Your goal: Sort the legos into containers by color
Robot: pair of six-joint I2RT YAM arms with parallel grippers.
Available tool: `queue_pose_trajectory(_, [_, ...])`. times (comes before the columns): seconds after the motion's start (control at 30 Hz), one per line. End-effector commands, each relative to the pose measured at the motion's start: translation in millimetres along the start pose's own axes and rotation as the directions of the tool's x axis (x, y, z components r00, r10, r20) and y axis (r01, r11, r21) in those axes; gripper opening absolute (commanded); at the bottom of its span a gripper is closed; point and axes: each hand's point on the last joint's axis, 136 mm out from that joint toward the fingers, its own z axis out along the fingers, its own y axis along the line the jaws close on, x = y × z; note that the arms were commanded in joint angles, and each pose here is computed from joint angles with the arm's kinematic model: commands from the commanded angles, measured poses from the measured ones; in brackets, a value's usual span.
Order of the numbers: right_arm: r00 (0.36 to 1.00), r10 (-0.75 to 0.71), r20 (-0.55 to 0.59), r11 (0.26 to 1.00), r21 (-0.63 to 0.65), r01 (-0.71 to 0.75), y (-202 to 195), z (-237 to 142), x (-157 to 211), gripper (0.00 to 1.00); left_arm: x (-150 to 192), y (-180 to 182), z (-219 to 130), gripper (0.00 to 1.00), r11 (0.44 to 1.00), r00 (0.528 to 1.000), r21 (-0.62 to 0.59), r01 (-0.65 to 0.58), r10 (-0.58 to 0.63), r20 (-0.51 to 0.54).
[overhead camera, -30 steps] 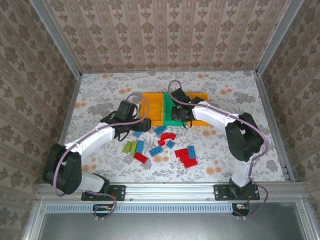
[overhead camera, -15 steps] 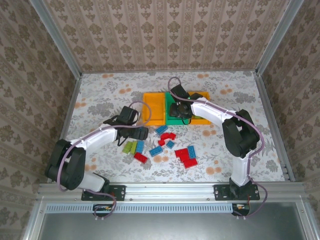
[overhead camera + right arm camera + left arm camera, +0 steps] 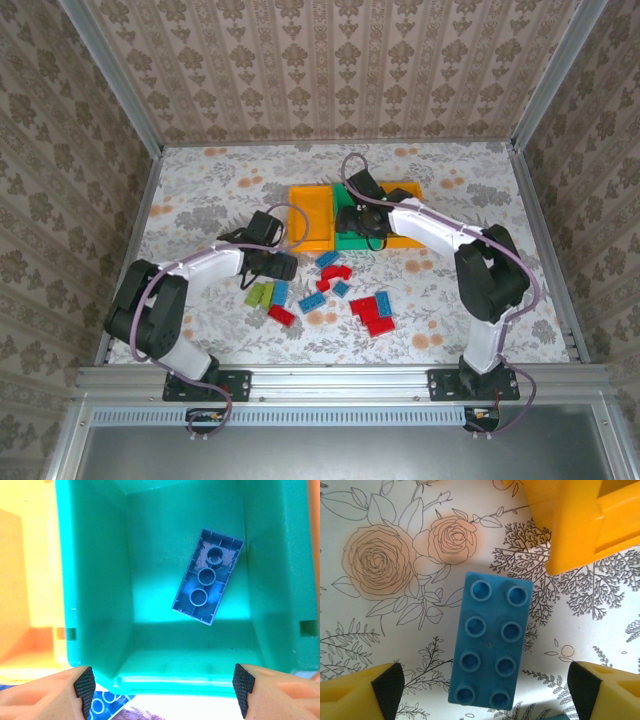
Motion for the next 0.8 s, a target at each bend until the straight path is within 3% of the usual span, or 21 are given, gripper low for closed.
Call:
queue_pose_trajectory(0.0, [0.998,0.033,0.051,0.998,-0.048,-0.03,4.2,-22.6,-9.5,0.77,-9.6,-0.5,0.1,0.85,1.0,1.0,0.008,-0.011,0.011,0.015])
queue_pose_trajectory(0.2, [0.996,0.051,0.076,0.998,-0.052,-0.047,-1.7,-34.1,-8.4,0.77,-11.6,-1.1,4.9,0.76,1.0,1.0,0.016,-0.004,0.004,0.013])
queue_pose_trajectory(0.67, [0.994,0.062,0.092,0.998,-0.008,-0.062,-23.5,-44.4,-0.8,0.78,-17.5,-2.4,1.3,0.36,0.999,0.999,0.031,0.015,-0.016,0.036])
queue_pose_trajectory(0.77, [0.993,0.07,0.098,0.997,0.004,-0.071,-31.1,-47.7,0.6,0.78,-18.2,0.2,-3.3,0.33,1.0,0.999,0.017,0.02,-0.021,0.044])
